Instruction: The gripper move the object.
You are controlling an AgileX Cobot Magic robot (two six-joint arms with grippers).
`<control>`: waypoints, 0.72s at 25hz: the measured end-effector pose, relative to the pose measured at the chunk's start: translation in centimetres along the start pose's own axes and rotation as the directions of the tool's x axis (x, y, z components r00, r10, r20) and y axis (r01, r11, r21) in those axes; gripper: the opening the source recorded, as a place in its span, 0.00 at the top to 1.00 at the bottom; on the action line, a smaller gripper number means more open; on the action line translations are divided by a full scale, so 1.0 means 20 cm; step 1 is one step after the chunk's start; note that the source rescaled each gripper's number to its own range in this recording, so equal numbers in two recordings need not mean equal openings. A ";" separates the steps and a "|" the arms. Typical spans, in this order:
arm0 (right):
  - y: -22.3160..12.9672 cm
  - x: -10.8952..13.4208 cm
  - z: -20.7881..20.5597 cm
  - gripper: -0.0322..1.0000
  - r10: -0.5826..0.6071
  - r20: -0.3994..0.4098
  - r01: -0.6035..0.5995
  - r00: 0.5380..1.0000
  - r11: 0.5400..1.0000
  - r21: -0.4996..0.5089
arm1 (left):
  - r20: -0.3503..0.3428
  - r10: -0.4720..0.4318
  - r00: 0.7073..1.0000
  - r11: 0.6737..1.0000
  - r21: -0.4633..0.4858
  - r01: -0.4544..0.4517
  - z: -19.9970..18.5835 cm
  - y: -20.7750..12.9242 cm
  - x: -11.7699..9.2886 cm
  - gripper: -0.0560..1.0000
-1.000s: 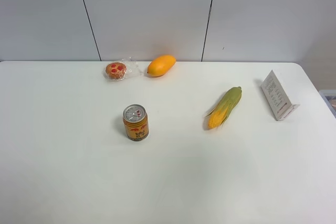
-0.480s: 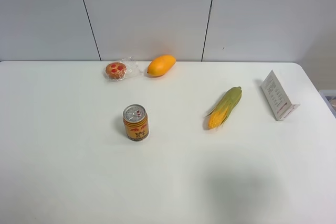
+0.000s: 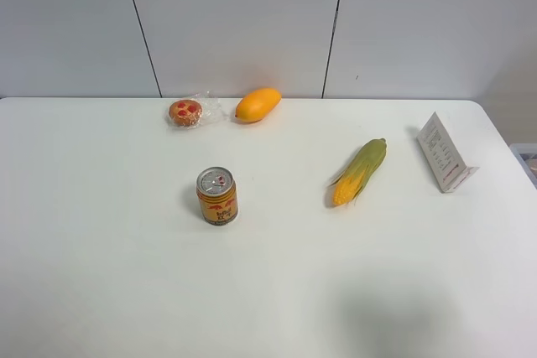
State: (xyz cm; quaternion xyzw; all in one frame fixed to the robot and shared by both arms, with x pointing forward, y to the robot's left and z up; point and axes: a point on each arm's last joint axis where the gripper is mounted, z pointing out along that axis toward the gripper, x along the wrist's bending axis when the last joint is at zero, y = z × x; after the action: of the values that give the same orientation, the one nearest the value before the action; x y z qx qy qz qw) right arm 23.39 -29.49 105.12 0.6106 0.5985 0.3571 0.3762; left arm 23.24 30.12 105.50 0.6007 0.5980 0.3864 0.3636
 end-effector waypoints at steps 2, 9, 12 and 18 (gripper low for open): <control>0.00 0.00 0.00 0.01 0.008 0.009 -0.008 1.000 1.000 0.000 | 0.000 0.000 1.000 1.000 0.000 0.000 0.00 0.00 0.00 0.00; 0.00 -0.01 0.00 0.01 -0.026 -0.062 0.026 0.998 1.000 -0.001 | 0.000 0.000 1.000 1.000 0.000 0.000 0.00 0.00 0.00 0.00; 0.00 -0.01 0.00 0.01 -0.041 -0.091 0.041 0.995 0.999 -0.003 | 0.000 0.000 1.000 1.000 0.000 0.000 0.00 0.00 0.00 0.00; 0.00 -0.01 0.00 0.01 -0.043 -0.095 0.043 0.994 0.999 -0.003 | 0.000 0.000 1.000 1.000 0.000 0.000 0.00 0.00 0.00 0.00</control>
State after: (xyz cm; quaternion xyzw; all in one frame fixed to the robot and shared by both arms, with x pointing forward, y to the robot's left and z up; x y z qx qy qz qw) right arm 23.34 -29.66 105.12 0.5795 0.6287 0.3779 0.3550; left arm 23.24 30.12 105.50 0.6007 0.5980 0.3864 0.3636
